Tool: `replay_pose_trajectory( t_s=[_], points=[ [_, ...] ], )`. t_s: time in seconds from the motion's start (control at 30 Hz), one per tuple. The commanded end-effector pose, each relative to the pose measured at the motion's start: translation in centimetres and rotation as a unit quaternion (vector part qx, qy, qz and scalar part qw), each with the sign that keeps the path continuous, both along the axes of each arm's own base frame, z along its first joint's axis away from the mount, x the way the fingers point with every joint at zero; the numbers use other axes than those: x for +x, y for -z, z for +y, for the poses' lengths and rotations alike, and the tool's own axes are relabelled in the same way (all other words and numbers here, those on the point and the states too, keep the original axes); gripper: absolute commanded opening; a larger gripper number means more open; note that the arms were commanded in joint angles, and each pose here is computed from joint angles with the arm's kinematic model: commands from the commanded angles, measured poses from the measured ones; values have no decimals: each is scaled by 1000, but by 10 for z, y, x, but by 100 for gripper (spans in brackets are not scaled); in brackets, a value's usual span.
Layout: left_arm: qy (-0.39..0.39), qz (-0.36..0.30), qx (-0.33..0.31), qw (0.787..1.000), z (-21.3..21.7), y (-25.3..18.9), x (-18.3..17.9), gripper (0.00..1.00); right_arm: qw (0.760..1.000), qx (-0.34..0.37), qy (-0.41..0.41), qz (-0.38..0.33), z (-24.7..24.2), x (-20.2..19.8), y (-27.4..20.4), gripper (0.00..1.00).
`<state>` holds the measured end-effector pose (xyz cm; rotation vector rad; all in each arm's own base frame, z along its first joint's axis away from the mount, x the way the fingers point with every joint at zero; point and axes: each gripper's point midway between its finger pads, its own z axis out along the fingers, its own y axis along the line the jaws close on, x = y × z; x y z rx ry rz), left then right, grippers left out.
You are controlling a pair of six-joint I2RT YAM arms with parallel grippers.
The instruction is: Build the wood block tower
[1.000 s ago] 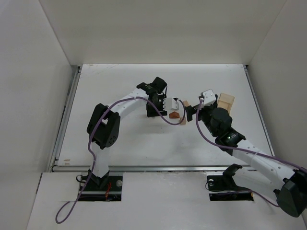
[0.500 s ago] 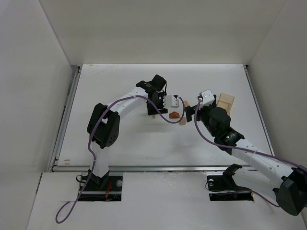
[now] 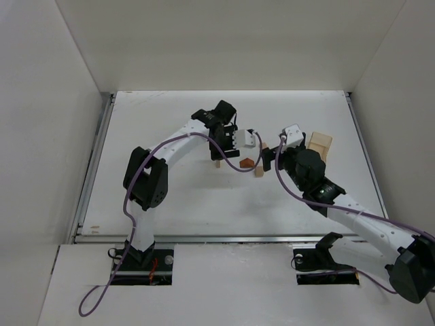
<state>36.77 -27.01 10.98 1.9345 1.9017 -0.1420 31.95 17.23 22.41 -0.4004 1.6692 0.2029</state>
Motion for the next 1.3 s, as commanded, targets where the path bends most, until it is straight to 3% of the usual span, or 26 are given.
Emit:
replay_pose_trajectory(
  t_s=[0.0, 0.33, 0.5, 0.67, 0.8, 0.9, 0.93, 0.97, 1.07, 1.13, 1.17, 1.27],
  points=[
    [9, 5, -33, 999, -9, -25, -8, 59, 999, 41, 6, -16, 2, 6, -29, 100],
    [-43, 41, -109, 992, -20, -60, -19, 59, 993, 101, 59, 12, -18, 21, -48, 100],
    [-98, 38, -216, 971, -27, -111, -9, 59, 988, 145, 61, -1, -23, 25, -71, 100],
    [-143, 31, -266, 953, -28, -132, -8, 59, 987, 159, 34, 3, -19, 33, -86, 100],
    [-225, -4, -304, 926, -11, -151, 5, 59, 987, 140, 57, 60, -25, 54, -65, 100],
    [-312, -38, -328, 891, 6, -161, 26, 59, 981, 68, 65, 169, -20, 80, -5, 100],
    [-335, -42, -328, 882, 13, -161, 31, 59, 980, 64, 65, 176, -21, 78, -11, 99],
    [-358, -60, -329, 872, 19, -169, 38, 59, 969, 34, 76, 231, -24, 81, 24, 96],
    [-390, -71, -326, 858, 37, -171, 45, 59, 960, -4, 83, 268, -28, 94, 55, 85],
    [-397, -78, -326, 854, 44, -172, 47, 59, 955, -17, 71, 286, -25, 95, 71, 79],
    [-404, -77, -322, 853, 49, -168, 49, 59, 953, -20, 72, 292, -24, 97, 74, 69],
    [-400, -77, -316, 857, 57, -166, 51, 59, 938, -44, 74, 335, -23, 102, 106, 61]
  ],
)
